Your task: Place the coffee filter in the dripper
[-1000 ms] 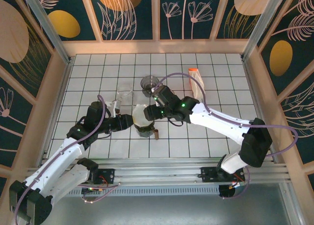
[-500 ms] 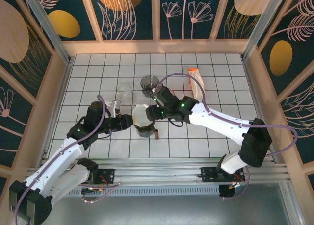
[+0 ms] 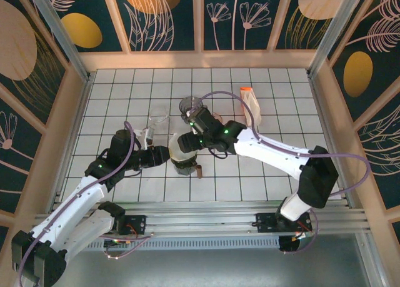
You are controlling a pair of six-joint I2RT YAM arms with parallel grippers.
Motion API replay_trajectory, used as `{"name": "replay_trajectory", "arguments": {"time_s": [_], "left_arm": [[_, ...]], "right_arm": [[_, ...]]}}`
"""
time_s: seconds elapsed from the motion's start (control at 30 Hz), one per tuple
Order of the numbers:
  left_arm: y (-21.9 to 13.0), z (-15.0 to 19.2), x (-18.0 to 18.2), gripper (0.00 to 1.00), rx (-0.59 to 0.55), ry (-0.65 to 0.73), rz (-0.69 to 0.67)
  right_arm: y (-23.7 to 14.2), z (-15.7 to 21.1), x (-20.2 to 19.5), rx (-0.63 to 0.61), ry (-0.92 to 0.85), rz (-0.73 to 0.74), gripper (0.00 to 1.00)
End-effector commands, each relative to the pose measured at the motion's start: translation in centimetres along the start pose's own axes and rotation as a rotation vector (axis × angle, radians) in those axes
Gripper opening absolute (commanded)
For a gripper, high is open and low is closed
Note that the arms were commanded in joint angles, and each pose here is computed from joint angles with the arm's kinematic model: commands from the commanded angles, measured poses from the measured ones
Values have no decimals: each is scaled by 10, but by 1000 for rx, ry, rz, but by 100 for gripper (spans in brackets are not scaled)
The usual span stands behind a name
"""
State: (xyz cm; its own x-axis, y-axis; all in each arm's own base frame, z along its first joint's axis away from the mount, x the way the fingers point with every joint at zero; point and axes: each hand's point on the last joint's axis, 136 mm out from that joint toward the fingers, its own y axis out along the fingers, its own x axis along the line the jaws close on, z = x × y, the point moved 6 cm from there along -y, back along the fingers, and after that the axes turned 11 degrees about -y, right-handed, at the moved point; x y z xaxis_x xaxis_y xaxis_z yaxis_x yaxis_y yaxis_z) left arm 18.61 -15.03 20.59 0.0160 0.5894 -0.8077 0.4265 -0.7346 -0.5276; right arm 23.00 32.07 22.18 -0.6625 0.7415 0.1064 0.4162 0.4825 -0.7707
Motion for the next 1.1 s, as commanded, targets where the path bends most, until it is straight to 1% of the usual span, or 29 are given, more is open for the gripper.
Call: {"name": "replay_trajectory", "arguments": {"time_s": [0.0,0.2,0.37,0.6,0.8,1.07], "left_arm": [[0,0,-2,38,3,9,4],[0,1,-2,37,5,9,3],[-1,1,-2,37,4,10,4],[-1,1,-2,38,1,10,8],[-1,1,-2,38,0,11,10],[-1,1,-2,38,-4,7,14]], "right_arm": [[2,-15,2,-43,-5,-13,77],[12,-16,1,-53,26,-10,77],[12,-17,-2,-59,58,10,77],[4,-13,-7,-76,84,34,77],[-7,1,-15,-56,98,75,77],[-21,3,-11,-79,100,24,78]]}}
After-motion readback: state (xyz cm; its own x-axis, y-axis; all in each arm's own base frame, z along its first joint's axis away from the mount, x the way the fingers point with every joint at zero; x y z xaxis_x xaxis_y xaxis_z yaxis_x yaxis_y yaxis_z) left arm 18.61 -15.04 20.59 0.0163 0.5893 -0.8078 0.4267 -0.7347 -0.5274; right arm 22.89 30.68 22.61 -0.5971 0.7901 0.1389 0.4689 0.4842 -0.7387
